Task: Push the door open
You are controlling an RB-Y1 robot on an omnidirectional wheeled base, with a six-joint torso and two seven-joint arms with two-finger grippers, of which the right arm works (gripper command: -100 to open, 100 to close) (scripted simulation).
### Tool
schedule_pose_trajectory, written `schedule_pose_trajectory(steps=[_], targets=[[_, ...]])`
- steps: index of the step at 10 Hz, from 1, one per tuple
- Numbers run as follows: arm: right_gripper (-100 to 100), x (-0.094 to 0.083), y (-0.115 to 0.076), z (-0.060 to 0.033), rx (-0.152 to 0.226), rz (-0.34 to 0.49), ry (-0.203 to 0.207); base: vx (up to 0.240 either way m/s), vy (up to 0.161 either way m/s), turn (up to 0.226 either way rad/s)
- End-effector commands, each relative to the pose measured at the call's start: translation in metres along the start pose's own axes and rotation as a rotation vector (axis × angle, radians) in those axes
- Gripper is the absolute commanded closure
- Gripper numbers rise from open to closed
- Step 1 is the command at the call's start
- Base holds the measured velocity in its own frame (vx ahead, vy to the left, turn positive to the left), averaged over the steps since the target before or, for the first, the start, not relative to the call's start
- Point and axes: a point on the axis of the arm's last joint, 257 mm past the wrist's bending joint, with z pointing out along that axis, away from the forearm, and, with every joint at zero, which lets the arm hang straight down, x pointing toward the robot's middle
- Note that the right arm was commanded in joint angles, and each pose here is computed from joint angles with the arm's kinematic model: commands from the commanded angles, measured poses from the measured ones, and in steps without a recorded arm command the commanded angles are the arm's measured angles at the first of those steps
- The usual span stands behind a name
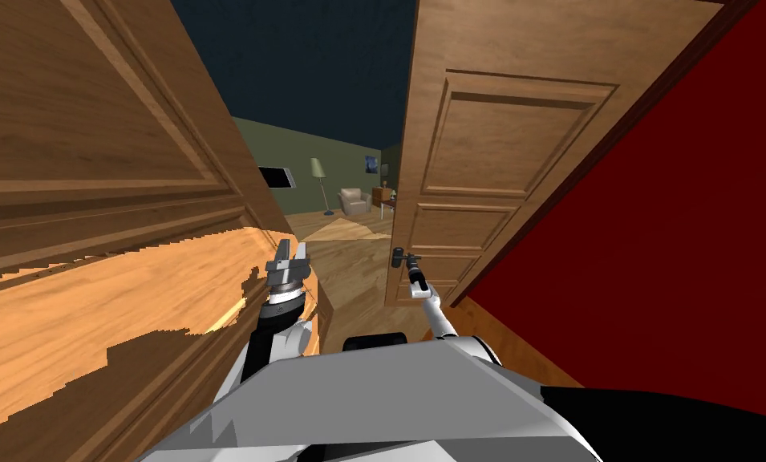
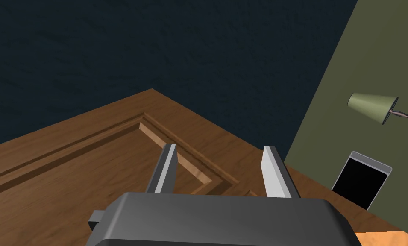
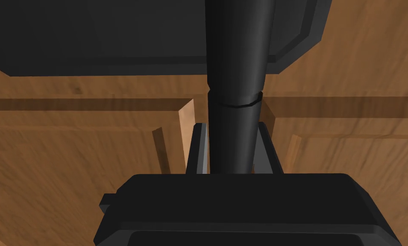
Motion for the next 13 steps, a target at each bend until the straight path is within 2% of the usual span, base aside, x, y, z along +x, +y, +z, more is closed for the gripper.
schedule_pose_trajectory(steps=[1, 5, 9, 10, 13], targets=[[100, -0.011, 0.013, 0.0054, -0.026, -0.017, -0.014, 0.228, -0.057, -0.222], [100, -0.01, 0.015, 0.0133, -0.032, -0.034, -0.02, 0.217, -0.04, -0.171], [100, -0.007, 0.016, 0.0179, -0.035, -0.04, -0.023, 0.114, -0.026, -0.167], [-100, 0.003, 0.016, 0.0183, -0.037, -0.04, -0.015, 0.0, -0.015, -0.076], [-100, 0.008, 0.017, 0.0196, -0.041, -0.044, -0.019, -0.094, 0.012, 0.011]])
